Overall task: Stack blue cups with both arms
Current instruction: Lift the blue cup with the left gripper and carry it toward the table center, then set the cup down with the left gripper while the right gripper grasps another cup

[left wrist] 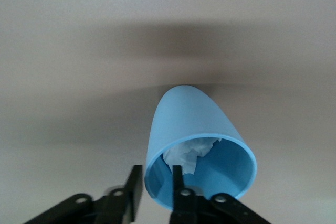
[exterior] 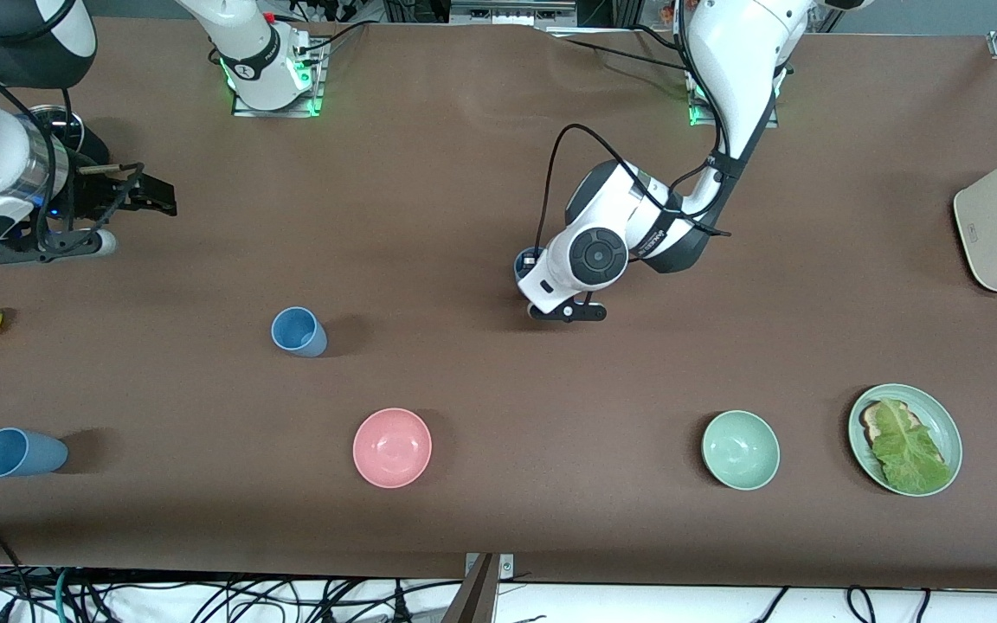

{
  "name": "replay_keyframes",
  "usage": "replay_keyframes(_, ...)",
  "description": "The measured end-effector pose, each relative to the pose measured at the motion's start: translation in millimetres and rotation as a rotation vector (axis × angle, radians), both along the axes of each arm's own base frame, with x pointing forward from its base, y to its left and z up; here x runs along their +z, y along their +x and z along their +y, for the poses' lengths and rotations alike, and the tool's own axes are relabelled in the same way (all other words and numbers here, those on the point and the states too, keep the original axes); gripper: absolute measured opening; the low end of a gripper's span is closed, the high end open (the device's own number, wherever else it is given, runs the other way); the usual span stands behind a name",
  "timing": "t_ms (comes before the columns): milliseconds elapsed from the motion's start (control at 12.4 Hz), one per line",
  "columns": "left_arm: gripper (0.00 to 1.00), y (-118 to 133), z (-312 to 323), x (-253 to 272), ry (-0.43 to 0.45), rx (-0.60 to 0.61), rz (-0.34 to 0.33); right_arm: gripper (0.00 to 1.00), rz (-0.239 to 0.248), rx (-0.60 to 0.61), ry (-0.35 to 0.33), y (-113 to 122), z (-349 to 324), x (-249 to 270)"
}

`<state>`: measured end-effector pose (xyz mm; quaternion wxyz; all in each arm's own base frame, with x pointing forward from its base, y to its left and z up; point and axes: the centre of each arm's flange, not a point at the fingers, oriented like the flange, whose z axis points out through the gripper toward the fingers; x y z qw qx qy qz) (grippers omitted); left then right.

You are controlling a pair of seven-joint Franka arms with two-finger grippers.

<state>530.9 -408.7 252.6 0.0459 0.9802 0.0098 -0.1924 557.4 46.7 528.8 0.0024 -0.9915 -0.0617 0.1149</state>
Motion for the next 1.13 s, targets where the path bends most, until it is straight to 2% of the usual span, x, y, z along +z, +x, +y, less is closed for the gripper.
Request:
replay_keyframes(242, 0.65, 7.0, 2.4, 6.8, 0.0, 0.02, -0.015, 1.0, 0.004, 0.003, 0.0, 0.8, 1.6, -2.4)
replay_keyframes(404, 0.91, 23.7, 13.5, 35.6, -0.012, 0.044, -0.048, 1.0, 0.005, 0.005, 0.007, 4.4, 5.9, -8.8)
replay_keyframes(485, 1.0, 33.2, 24.5, 62.1, -0.017, 0.056, -0.057, 1.0, 0.002, 0.008, 0.012, 9.7, 9.1, -17.0)
replay_keyframes(727, 1.0, 57.4, 79.9, 158.0, 0.009, 0.082, -0.075, 1.0, -0.038, 0.035, 0.022, 36.9, 30.2, -60.1)
replay_keyframes(888, 1.0, 63.8, 116.2, 214.6, 0.041, 0.095, -0.103, 1.0, -0.058, 0.063, 0.027, 53.1, 51.6, -96.3)
replay_keyframes(1131, 1.0, 62.8, 172.0, 277.4, 0.08, 0.003, -0.16, 1.0, -0.065, 0.08, 0.031, 67.8, 66.2, -139.9)
